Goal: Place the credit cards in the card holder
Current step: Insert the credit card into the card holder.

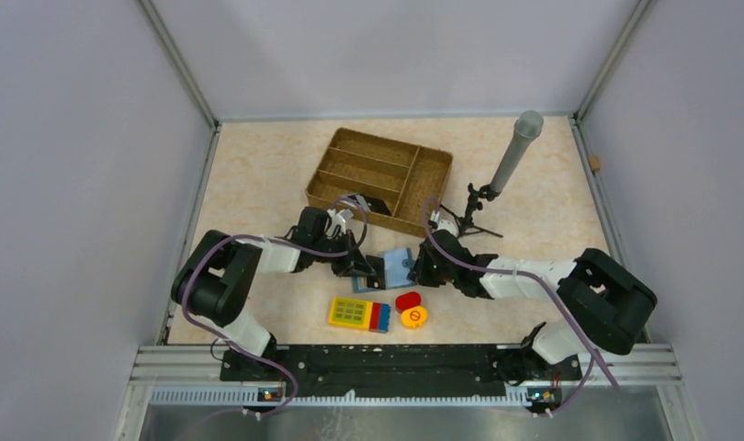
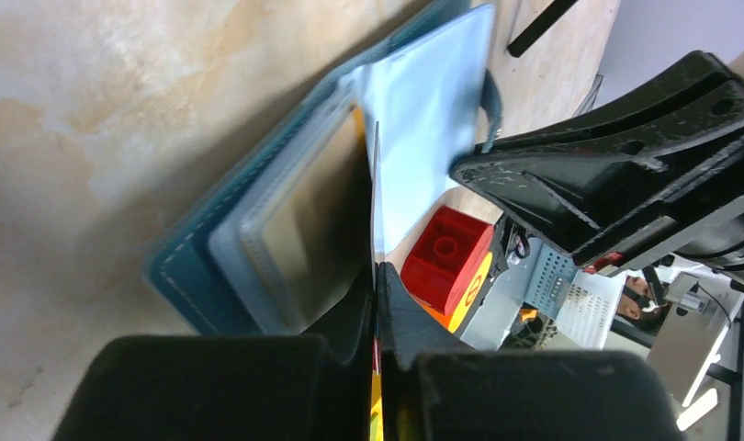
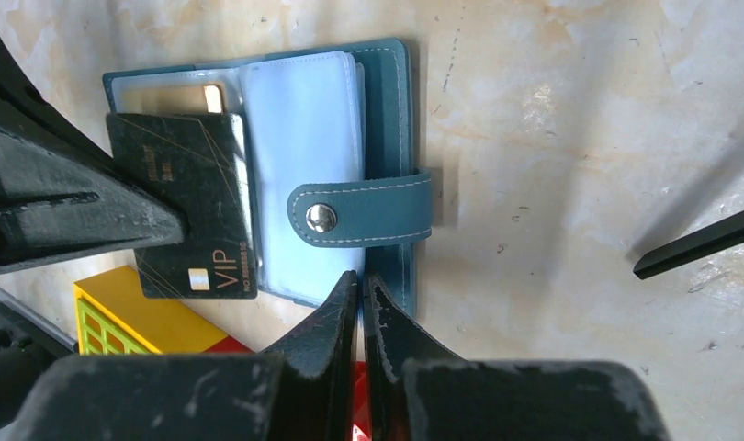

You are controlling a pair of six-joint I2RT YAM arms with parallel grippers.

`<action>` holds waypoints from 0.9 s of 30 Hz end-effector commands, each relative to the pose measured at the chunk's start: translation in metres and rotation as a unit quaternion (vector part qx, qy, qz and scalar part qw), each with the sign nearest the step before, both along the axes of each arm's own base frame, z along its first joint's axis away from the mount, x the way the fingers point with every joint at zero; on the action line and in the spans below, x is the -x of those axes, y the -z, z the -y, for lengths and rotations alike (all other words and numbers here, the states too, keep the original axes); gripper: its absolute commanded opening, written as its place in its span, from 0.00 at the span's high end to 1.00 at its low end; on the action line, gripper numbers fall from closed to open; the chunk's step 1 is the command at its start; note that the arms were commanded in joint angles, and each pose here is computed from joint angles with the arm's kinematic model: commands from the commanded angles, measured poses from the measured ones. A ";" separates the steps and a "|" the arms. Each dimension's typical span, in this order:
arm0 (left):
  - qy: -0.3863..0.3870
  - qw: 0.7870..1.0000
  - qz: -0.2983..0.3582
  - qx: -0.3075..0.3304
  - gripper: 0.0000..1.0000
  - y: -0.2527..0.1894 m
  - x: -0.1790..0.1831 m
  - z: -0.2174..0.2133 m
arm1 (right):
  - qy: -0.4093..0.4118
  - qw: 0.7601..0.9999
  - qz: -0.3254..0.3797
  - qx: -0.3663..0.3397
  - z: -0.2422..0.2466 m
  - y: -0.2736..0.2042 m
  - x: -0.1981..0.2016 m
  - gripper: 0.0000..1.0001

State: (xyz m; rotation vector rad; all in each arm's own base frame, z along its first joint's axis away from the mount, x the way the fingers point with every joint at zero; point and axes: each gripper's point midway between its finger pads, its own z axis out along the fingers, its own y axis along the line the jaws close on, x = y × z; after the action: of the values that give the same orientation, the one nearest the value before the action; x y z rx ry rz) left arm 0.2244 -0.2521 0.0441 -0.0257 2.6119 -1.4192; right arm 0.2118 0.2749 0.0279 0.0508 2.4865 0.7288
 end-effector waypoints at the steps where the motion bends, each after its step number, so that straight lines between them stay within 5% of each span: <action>1: -0.004 1.000 -0.001 0.014 1.00 0.004 0.001 0.001 | 0.009 1.000 0.011 -0.003 -0.009 -0.010 -0.008 0.97; 27: -0.025 0.999 0.002 0.029 1.00 0.021 -0.012 0.007 | 0.012 1.000 0.005 -0.002 -0.009 -0.008 -0.006 1.00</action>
State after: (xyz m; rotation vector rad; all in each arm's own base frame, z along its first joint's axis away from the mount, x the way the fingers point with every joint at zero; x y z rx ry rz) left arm 0.2323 -0.2606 0.0306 -0.1049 2.5644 -1.5027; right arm 0.2122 0.2706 0.0236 0.0823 2.5028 0.6938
